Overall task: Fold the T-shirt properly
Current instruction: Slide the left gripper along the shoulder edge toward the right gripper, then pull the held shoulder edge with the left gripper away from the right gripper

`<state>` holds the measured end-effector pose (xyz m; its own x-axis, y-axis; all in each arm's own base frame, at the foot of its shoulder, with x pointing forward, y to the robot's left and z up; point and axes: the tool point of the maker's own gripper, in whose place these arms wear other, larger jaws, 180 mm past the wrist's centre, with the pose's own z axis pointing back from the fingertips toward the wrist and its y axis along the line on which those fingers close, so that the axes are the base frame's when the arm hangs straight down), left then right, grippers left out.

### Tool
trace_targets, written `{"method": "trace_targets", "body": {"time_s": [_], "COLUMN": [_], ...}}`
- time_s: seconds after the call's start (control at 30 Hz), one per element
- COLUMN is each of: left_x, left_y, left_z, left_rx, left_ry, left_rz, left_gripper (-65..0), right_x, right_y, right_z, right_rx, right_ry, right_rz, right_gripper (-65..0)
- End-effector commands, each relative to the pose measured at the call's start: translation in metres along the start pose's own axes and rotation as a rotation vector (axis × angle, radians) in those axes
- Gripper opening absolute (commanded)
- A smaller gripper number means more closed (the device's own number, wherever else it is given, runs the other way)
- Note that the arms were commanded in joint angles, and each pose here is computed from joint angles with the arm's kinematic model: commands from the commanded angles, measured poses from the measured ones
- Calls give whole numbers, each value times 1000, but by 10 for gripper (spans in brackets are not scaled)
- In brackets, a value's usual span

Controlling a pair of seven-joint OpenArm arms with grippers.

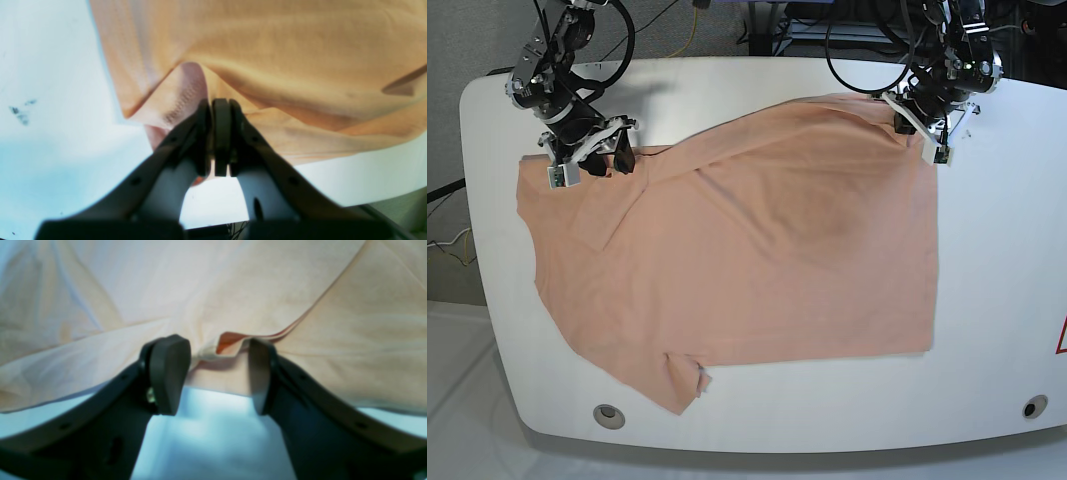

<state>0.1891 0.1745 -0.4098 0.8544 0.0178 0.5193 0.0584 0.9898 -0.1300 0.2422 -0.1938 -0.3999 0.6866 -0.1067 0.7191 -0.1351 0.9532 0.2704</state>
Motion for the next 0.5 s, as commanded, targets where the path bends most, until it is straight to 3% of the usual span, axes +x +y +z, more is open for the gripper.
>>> {"method": "trace_targets", "body": {"time_s": [0.0, 0.47], "left_x": [19, 43], "left_y": [0, -2], "left_z": [2, 1], "left_rx": [-1, -7], "left_ry": [-58, -112], "left_rz": [-10, -19], "left_gripper": [-638, -638], "right_x": [15, 15], "right_y": [0, 1], "right_z": [3, 3], "right_rx": [8, 9], "right_ry": [-54, -54], "right_rz": [15, 14], "right_gripper": [-346, -346]}}
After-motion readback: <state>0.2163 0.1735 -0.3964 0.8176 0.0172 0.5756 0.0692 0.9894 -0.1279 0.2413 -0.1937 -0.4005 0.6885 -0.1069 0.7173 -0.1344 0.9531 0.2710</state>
